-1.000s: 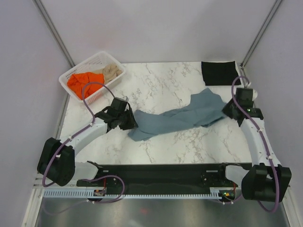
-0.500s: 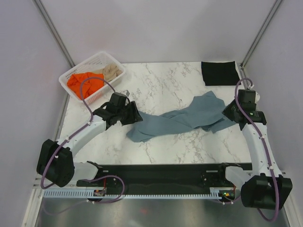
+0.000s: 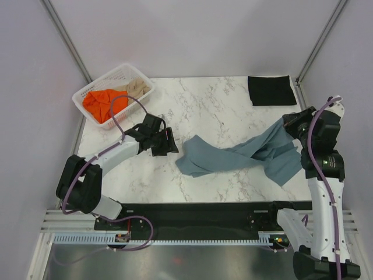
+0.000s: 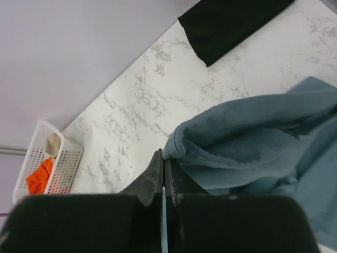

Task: Fold and stack the t-shirts
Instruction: Flatten the tshirt out

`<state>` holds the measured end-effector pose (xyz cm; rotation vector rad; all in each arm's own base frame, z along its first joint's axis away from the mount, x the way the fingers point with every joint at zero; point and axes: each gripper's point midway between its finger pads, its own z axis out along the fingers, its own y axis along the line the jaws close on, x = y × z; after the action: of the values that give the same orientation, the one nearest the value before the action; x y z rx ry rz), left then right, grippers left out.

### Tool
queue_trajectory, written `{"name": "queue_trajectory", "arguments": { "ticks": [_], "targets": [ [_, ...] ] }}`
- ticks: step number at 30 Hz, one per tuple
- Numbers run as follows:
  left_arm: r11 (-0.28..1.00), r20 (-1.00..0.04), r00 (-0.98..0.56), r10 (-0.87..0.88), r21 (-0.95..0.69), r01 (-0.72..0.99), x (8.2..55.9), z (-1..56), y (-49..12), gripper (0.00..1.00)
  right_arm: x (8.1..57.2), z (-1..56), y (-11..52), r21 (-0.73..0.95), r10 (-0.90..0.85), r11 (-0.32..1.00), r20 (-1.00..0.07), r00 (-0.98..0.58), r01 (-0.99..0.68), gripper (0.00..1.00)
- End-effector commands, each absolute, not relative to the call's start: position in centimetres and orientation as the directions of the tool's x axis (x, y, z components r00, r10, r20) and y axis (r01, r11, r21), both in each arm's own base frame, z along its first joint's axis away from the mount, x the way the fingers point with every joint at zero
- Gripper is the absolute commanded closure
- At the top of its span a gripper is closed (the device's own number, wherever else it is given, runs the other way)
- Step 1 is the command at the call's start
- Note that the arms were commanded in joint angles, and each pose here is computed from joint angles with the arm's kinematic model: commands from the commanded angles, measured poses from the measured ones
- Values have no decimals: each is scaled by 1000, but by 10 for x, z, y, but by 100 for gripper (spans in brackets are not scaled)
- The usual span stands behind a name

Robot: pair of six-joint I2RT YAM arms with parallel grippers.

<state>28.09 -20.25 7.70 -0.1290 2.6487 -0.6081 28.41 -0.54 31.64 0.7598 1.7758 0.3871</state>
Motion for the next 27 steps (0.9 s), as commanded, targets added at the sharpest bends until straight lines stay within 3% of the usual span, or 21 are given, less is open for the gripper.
{"name": "queue_trajectory", "arguments": {
  "ticks": [1, 8, 9, 13, 21, 24, 25, 27],
  "targets": [
    [887, -431, -889, -158, -457, 64, 295, 96, -210, 35, 320, 325, 3, 659, 689, 724, -710, -150, 206, 100],
    [872, -443, -883, -157, -482, 87, 295, 106, -216, 36, 398, 300, 35, 610, 616, 784, -741, -267, 118, 100],
    [864, -437, -886, -157, -495, 90, 295, 107, -219, 35, 414, 276, 35, 590, 608, 791, -731, -311, 160, 100],
    [825, -385, -917, -106, -548, 135, 289, 104, -247, 34, 454, 258, 90, 561, 541, 823, -728, -421, 89, 100],
    [806, -301, -953, -20, -569, 163, 283, 67, -280, 32, 516, 195, 128, 545, 532, 827, -675, -512, 141, 100],
    [782, -292, -956, -6, -598, 178, 287, 71, -290, 56, 522, 185, 125, 538, 535, 829, -677, -505, 156, 100],
    [774, -314, -949, -10, -604, 191, 289, 81, -291, 80, 523, 184, 126, 536, 533, 830, -678, -506, 156, 100],
    [757, -368, -929, -25, -615, 223, 293, 106, -293, 94, 528, 177, 118, 507, 527, 841, -693, -492, 187, 100]
  ]
}}
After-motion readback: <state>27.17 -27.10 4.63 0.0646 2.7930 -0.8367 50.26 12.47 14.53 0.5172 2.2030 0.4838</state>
